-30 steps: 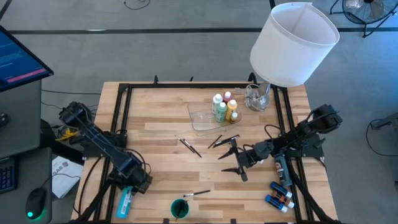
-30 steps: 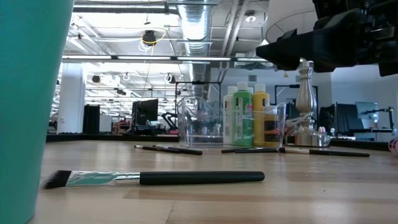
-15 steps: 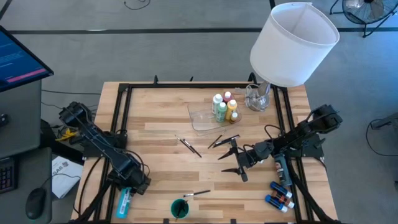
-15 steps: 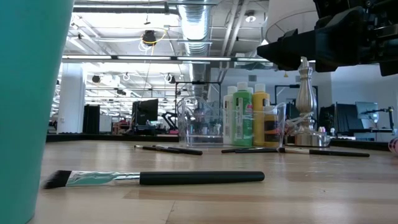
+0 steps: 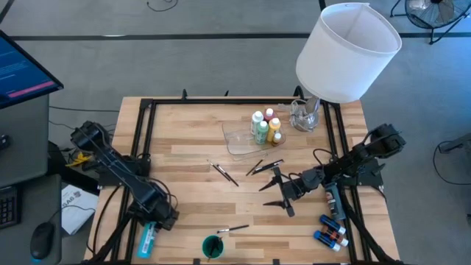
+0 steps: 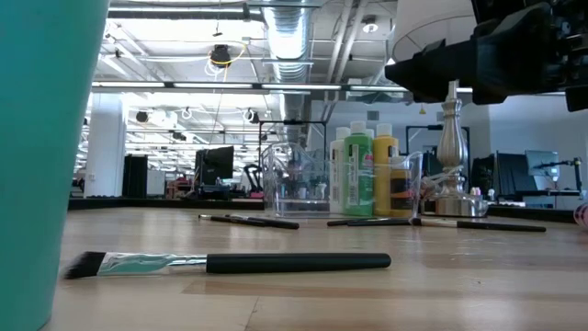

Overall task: Pick & Place Paint Supplies
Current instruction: Put the big light blue paint bottle into the transparent bin

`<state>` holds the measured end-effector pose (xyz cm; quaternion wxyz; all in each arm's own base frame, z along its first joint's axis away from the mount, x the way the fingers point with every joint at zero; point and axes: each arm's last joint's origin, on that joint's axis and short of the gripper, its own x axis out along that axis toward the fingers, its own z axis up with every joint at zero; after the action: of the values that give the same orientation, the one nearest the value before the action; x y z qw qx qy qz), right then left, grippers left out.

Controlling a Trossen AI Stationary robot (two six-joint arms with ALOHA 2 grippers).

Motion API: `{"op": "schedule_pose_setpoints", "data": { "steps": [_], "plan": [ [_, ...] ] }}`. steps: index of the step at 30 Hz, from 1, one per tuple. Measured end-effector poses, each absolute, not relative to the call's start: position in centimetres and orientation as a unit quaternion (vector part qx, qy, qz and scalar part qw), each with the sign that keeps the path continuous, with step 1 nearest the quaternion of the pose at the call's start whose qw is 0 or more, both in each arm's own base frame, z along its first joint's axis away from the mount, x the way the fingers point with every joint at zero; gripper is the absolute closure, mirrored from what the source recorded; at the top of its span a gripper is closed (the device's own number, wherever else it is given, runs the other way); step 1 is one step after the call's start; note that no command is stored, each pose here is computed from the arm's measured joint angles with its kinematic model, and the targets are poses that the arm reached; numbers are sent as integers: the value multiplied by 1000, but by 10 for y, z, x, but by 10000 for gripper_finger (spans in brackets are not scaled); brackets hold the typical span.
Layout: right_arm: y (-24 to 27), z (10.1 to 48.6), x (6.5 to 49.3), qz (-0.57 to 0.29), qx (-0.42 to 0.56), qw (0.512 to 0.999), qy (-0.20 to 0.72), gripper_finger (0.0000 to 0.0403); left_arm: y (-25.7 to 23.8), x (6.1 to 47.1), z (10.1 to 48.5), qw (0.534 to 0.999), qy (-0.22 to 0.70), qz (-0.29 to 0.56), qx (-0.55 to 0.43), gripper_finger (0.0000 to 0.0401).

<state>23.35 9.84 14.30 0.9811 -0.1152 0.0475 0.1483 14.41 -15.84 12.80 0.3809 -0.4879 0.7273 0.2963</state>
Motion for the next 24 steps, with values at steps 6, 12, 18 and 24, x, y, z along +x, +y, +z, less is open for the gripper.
{"op": "schedule_pose_setpoints", "data": {
  "steps": [6, 12, 18, 24],
  "plan": [
    [98, 143, 234, 148, -113, 981, 50, 163, -166, 148, 117, 388, 732, 278, -485, 215],
    [98, 143, 234, 148, -113, 981, 50, 163, -166, 149, 116, 388, 735, 276, -482, 216],
    [98, 143, 234, 148, -111, 981, 50, 163, -167, 148, 116, 386, 746, 263, -475, 274],
    [98, 143, 234, 148, -111, 981, 50, 163, -165, 150, 121, 423, 728, 249, -479, 291]
  ]
}}
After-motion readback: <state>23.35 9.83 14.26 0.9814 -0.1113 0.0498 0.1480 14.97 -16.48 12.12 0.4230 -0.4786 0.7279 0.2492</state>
